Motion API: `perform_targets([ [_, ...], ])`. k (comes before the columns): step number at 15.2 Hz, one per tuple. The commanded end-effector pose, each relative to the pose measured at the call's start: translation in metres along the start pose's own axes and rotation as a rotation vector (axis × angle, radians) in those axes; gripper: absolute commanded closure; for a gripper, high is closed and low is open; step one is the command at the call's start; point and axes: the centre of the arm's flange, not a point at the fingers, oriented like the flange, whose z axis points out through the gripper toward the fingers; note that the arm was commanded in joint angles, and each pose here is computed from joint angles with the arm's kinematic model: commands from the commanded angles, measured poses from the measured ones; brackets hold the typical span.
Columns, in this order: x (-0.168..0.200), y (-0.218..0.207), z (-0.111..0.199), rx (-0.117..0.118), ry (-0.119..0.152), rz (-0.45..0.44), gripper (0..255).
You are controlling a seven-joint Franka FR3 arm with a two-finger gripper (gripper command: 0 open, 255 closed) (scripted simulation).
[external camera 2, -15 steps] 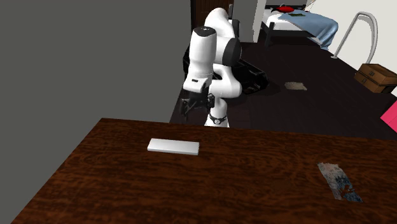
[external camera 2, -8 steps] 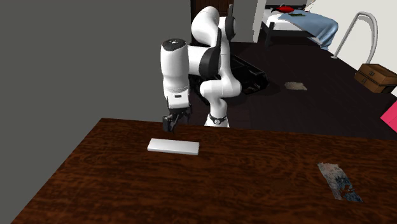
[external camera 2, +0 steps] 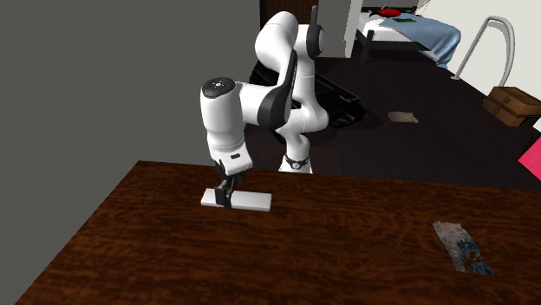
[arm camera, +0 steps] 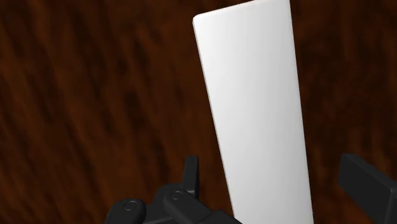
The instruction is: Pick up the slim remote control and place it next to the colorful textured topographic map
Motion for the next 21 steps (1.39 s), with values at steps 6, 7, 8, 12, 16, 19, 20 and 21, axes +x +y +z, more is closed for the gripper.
perform_targets([
  [6,0.0001,-0.0006,0.0192,0.000,0.000,-0.003,0],
  [7,0.0001,-0.0006,0.0192,0.000,0.000,-0.003,0],
  [8,0.0001,-0.0006,0.0192,0.000,0.000,-0.003,0],
  [12,0.0001,-0.0006,0.0191,0.000,0.000,-0.003,255],
  [16,0.0000,-0.0006,0.0192,0.000,0.000,-0.003,255],
  [19,0.0002,-0.0011,0.0194,0.000,0.000,-0.003,255],
  [20,0.0003,-0.0013,0.0196,0.000,0.000,-0.003,255],
  [21,0.0001,-0.0006,0.0192,0.000,0.000,-0.003,255],
])
